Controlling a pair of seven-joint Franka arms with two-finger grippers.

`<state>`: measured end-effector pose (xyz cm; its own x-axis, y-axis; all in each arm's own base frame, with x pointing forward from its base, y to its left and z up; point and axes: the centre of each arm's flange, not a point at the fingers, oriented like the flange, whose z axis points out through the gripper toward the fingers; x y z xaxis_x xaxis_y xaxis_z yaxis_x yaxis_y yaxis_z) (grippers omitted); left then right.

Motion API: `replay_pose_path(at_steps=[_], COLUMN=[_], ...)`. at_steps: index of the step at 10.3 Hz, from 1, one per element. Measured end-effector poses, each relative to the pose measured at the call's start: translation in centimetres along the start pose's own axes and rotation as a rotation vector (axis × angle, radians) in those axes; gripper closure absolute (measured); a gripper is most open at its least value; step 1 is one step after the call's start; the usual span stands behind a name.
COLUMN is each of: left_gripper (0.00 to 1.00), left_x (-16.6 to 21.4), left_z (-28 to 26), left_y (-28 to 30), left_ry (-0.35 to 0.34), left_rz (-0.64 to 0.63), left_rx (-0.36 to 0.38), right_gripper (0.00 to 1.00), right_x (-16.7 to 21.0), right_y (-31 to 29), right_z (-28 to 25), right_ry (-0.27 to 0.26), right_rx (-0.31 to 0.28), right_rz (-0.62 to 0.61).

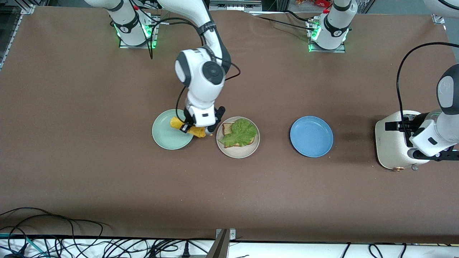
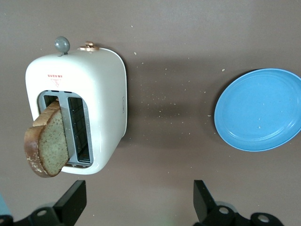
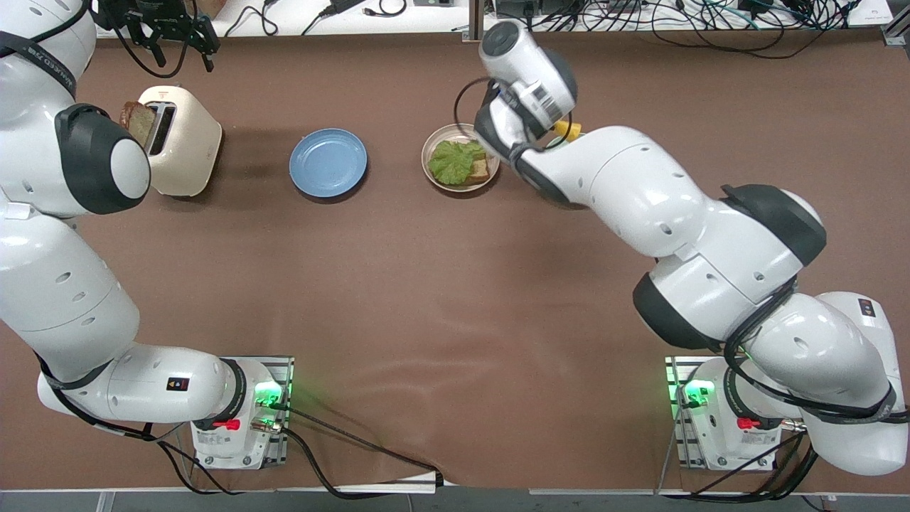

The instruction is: Make sandwich on beige plate with both arms

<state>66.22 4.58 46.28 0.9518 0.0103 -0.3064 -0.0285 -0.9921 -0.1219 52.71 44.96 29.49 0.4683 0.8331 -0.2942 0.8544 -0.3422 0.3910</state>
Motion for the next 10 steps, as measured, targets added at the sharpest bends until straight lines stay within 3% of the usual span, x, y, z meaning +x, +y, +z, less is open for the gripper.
replay_pose_path(at_steps=[2,5,10], left_gripper=[0.0,0.0,0.0], left_x=[0.0,0.0,0.0], left_z=[0.0,0.0,0.0], left_y=[0.0,0.0,0.0], left_ry=[0.0,0.0,-0.001], left_rz=[0.0,0.0,0.0], left_rx=[0.0,0.0,0.0], right_gripper=[0.94,0.94,0.94], right_x=[2.1,2.8,3.4], right_y=[-5.2,-7.1,-6.8], right_z=[1.4,4.1,4.2], right_ry=[-0.053,-0.103,-0.101], right_rx=[-0.069,-0.112,-0.139], right_rz=[-0.003,0.007,0.034])
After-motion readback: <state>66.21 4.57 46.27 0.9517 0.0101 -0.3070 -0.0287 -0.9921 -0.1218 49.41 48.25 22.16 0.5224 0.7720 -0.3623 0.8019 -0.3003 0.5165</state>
